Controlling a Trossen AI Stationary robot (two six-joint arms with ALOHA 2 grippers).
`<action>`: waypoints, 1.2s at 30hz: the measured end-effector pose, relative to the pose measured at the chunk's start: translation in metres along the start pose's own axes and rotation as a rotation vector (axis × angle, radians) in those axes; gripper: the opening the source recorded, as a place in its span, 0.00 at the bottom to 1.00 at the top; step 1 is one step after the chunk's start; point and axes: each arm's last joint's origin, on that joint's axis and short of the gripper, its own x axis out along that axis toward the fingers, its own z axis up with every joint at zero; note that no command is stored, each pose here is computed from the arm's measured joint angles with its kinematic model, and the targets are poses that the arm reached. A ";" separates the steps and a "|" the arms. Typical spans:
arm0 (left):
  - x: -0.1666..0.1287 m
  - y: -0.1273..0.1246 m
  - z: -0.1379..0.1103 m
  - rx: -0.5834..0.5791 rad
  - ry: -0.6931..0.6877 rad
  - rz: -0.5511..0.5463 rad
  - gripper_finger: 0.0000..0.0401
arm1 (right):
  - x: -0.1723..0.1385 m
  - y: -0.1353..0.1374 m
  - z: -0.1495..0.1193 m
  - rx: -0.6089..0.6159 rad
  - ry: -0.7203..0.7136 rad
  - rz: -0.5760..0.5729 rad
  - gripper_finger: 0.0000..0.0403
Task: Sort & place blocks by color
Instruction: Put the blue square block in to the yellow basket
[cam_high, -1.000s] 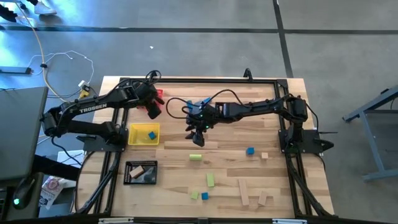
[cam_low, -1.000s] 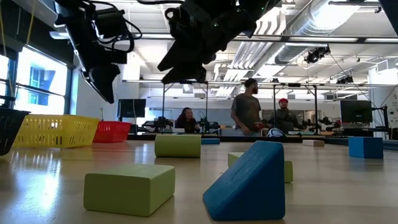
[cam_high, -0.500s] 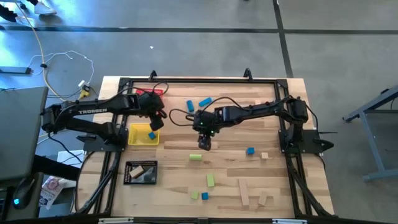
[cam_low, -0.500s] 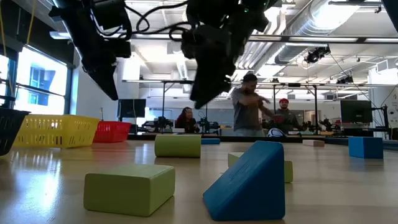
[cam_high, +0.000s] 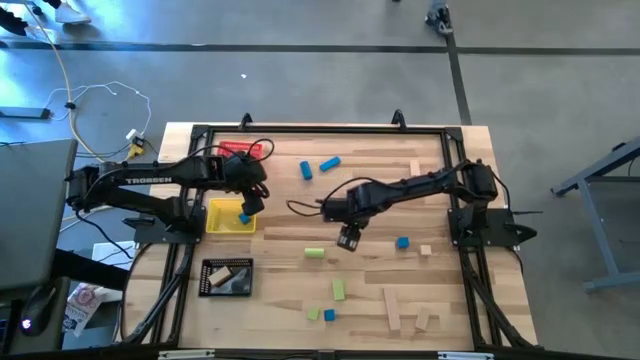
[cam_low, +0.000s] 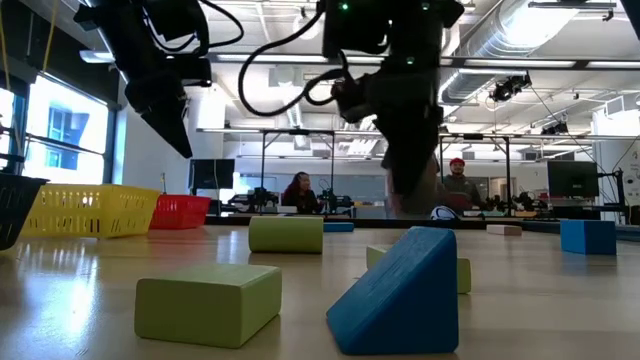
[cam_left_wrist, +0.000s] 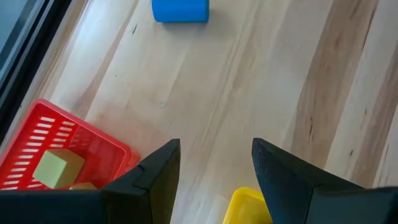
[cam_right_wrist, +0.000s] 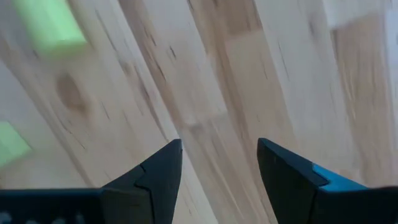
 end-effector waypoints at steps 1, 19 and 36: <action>0.000 0.000 0.000 -0.001 0.000 0.000 0.46 | 0.000 0.001 -0.003 -0.006 0.018 -0.008 0.48; 0.000 0.000 0.001 -0.011 -0.008 0.001 0.46 | 0.024 0.008 -0.072 -0.069 0.401 -0.242 0.48; 0.000 0.000 0.005 -0.020 -0.054 -0.002 0.46 | 0.027 0.016 -0.094 -0.150 0.528 -0.226 0.48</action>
